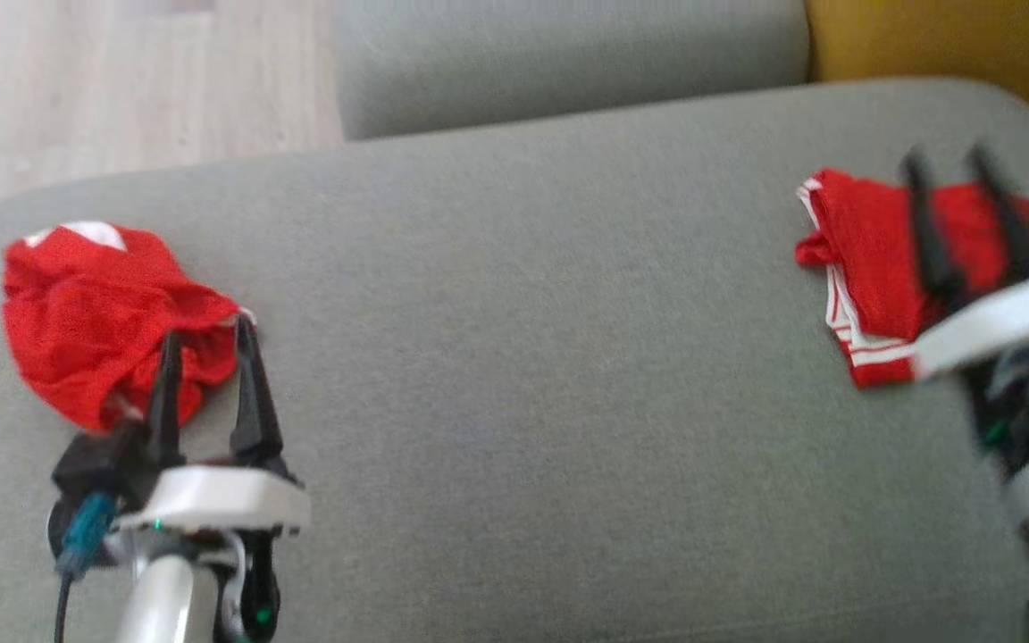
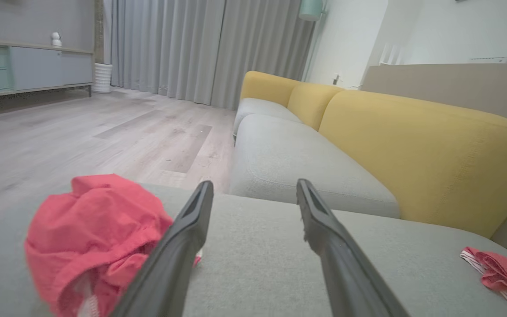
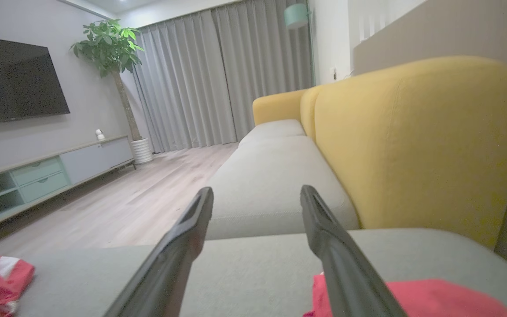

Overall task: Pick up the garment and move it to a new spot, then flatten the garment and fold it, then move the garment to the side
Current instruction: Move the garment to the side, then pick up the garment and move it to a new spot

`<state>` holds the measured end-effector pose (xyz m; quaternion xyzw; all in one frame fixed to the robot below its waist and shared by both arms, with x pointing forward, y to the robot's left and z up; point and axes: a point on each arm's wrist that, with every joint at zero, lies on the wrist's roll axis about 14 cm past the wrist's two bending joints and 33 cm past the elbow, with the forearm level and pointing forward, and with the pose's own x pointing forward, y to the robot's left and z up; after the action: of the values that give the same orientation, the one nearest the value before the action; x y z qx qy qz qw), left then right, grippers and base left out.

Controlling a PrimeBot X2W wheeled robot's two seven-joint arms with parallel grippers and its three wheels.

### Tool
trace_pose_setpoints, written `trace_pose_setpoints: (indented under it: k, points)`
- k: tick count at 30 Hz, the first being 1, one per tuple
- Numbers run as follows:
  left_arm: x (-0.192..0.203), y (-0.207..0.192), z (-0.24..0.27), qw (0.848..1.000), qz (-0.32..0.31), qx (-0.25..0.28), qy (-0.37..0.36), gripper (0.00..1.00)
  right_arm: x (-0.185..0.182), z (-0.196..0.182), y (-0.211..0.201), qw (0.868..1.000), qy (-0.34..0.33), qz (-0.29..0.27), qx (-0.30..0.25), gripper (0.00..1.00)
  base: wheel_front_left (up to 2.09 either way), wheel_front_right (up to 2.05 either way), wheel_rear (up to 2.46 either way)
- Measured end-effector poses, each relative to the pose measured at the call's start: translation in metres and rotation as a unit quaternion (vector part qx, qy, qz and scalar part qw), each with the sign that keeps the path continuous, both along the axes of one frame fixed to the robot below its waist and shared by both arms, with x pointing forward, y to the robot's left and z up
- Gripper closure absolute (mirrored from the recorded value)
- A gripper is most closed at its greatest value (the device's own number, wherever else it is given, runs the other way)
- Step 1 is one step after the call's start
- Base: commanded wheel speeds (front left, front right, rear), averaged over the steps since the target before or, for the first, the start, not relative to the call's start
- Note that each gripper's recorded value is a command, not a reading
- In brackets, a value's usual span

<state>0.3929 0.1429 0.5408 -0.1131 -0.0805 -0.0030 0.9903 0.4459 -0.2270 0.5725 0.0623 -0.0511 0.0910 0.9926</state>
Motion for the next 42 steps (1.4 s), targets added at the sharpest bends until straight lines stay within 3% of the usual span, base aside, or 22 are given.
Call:
trace_pose_setpoints:
  k: [7, 15, 30, 42]
  points:
    - [-0.019, 0.017, -0.006, 1.000, 0.017, 0.020, 0.006, 0.00, -0.039, -0.045, 0.034, 0.999, 0.027, 0.015, 0.015, 0.00, 0.00, 0.00, 0.00]
    - [-0.027, 0.018, -0.018, 0.999, 0.004, 0.040, 0.020, 0.00, -0.063, -0.071, 0.032, 0.999, 0.046, -0.011, 0.012, 0.00, 0.00, 0.00, 0.00]
    - [-0.030, 0.020, -0.024, 0.999, 0.003, 0.042, 0.028, 0.00, -0.058, -0.061, 0.047, 1.000, 0.025, 0.006, -0.002, 0.00, 0.00, 0.00, 0.00]
    - [-0.058, 0.077, -0.024, 0.994, 0.099, 0.041, 0.032, 0.00, -0.042, -0.056, 0.116, 0.995, 0.018, 0.102, -0.003, 0.00, 0.00, 0.00, 0.00]
